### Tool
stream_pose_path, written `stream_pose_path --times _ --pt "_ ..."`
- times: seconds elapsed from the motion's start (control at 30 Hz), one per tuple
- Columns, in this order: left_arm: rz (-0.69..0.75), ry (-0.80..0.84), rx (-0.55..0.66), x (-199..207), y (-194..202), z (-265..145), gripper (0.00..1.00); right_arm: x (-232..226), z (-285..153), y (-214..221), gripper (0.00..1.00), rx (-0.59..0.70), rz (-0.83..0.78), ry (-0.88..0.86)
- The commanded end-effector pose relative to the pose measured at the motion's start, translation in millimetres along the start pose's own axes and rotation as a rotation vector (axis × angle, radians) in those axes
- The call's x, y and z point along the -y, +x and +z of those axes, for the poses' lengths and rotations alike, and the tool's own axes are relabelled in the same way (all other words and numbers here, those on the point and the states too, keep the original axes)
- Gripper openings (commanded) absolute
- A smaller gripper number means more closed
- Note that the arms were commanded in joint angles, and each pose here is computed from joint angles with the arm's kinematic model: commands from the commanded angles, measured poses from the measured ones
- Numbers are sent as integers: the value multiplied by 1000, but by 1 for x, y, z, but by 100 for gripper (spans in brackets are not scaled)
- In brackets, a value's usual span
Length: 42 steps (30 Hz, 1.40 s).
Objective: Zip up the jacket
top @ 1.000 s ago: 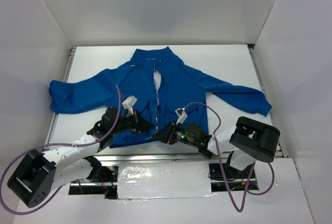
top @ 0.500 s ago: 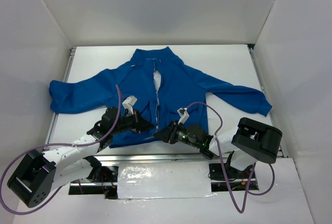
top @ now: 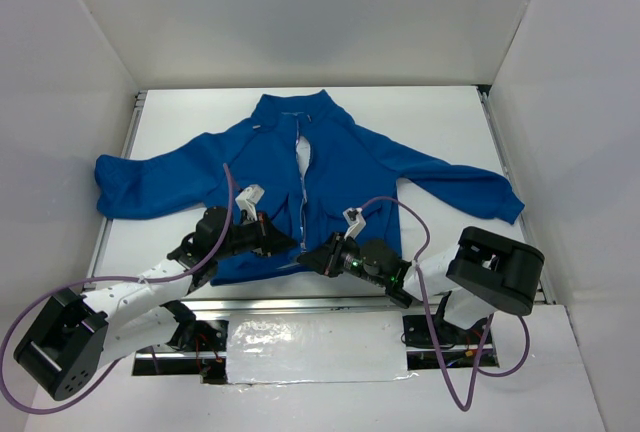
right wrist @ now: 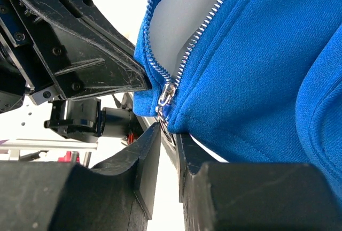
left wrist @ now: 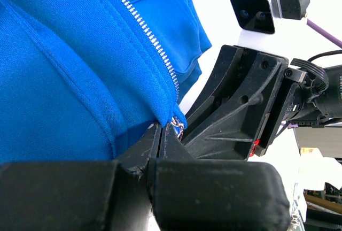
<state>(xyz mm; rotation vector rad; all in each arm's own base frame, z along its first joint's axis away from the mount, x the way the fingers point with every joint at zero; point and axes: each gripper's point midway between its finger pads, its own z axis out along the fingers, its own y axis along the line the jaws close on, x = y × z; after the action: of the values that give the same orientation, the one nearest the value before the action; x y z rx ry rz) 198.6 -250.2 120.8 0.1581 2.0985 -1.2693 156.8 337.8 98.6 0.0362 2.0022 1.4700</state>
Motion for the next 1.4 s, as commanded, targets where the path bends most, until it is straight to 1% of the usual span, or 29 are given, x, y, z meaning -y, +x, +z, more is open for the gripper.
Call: stream_pose_path --times 0.0,0.17,0.2,0.27,0.3,0.33,0.37,0.43,0.47,0.5,0.63,0.73,0.8,0.83,0.9,0.93,0.97,1.0,1.03,1.17,1.33,1.37 --pt "36 92 14 24 -10 2 0 -24 0 -18 24 77 7 -81" --pt "36 91 13 23 -9 2 0 -21 3 -16 21 72 24 -67" --pt "36 92 14 23 -9 2 0 -20 3 -16 15 71 25 -62" --pt "36 91 9 22 -8 2 0 -21 4 -16 11 66 34 -58" --pt "37 93 11 23 -8 2 0 -22 4 -16 4 61 46 -52" --pt "38 93 9 22 -7 2 0 -21 5 -15 0 55 61 -42" --pt "39 93 11 22 -8 2 0 -12 6 -10 0 33 74 5" --pt "44 90 11 21 -8 2 0 -14 10 -9 0 12 143 39" --pt "44 89 10 21 -7 2 0 -2 10 -2 0 -18 161 103" --pt "47 84 9 20 -7 2 0 -9 13 -2 0 -30 202 101" --pt "55 94 4 20 -6 3 0 -12 14 0 0 -63 241 123" --pt "70 117 -17 23 -2 4 0 -23 15 -2 0 -99 261 105" --pt "82 126 -41 23 1 5 0 -22 14 -8 0 -96 281 97" --pt "85 126 -48 22 3 5 0 -29 12 -10 0 -106 290 62" --pt "96 120 -59 20 4 5 0 -25 8 -19 0 -98 313 43" --pt "91 101 -65 16 6 6 0 -33 5 -19 0 -126 319 -8" --pt "92 88 -66 14 6 6 0 -33 3 -20 0 -139 338 -22" --pt "96 72 -64 11 6 6 0 -31 2 -29 0 -132 347 -40" --pt "89 38 -68 3 8 6 0 -38 -1 -28 0 -165 360 -87" --pt "97 -23 -82 -8 10 10 0 -47 0 -41 0 -189 392 -157" --pt "120 -63 -82 -14 12 11 0 -62 7 -37 0 -312 459 -214" --pt "122 -54 -73 -12 10 11 0 -54 11 -30 0 -339 487 -194"
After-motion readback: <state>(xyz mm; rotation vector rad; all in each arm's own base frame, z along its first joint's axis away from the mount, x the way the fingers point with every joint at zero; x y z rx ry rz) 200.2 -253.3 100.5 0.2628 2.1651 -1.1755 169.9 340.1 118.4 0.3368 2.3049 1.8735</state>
